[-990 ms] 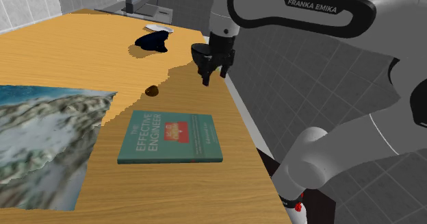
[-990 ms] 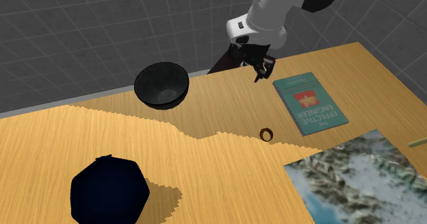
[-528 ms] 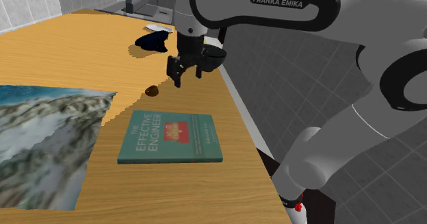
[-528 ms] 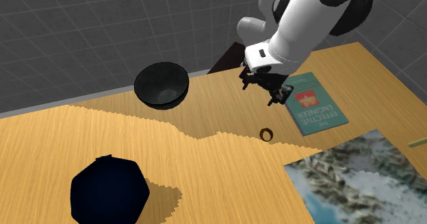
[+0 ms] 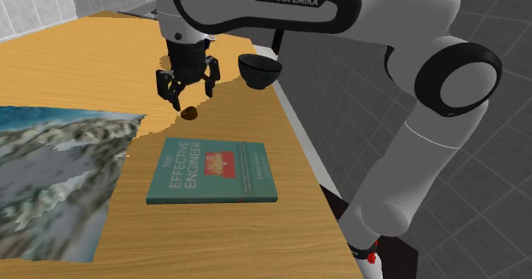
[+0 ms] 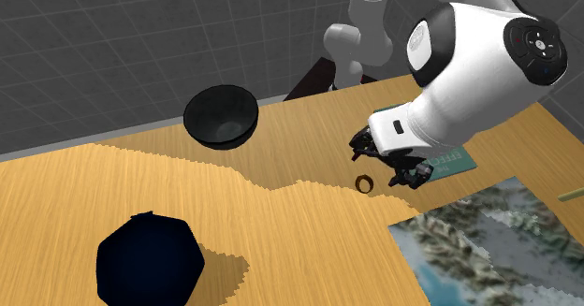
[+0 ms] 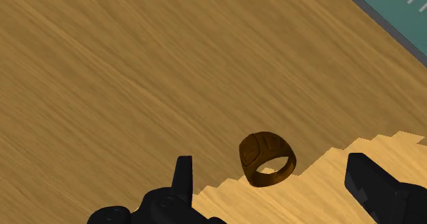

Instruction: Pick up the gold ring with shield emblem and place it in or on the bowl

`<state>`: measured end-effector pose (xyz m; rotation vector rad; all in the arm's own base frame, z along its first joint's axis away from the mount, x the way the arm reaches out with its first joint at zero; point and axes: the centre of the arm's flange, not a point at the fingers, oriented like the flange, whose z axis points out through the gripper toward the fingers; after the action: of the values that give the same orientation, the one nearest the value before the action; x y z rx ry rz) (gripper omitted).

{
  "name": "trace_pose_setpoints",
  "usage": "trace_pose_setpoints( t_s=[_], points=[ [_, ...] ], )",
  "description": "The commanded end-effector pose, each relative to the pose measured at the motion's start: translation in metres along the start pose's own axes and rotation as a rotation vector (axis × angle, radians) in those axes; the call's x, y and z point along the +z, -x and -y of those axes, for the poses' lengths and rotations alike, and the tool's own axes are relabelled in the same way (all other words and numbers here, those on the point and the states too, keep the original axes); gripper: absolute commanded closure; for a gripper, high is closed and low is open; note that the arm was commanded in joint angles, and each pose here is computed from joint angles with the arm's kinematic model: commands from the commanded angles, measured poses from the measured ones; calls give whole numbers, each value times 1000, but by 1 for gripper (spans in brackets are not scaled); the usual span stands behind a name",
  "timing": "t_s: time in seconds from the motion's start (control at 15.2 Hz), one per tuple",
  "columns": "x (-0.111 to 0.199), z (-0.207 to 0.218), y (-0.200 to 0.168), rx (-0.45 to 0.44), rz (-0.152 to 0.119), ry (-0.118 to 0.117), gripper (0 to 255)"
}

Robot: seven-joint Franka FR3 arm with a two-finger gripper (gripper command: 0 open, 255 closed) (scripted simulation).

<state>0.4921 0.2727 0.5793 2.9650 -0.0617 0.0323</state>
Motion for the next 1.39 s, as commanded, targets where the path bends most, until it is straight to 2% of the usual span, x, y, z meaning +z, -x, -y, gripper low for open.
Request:
trace_pose_setpoints(
  t_s=[0.0, 0.46, 0.92, 0.99, 1.32],
  points=[
    [5, 9, -5, 2, -1, 4, 0],
    [40, 9, -5, 2, -1, 4, 0],
    [40, 9, -5, 2, -1, 4, 0],
    [40, 9, -5, 2, -1, 4, 255],
    [39, 10, -5, 2, -1, 4, 255]
  ],
)
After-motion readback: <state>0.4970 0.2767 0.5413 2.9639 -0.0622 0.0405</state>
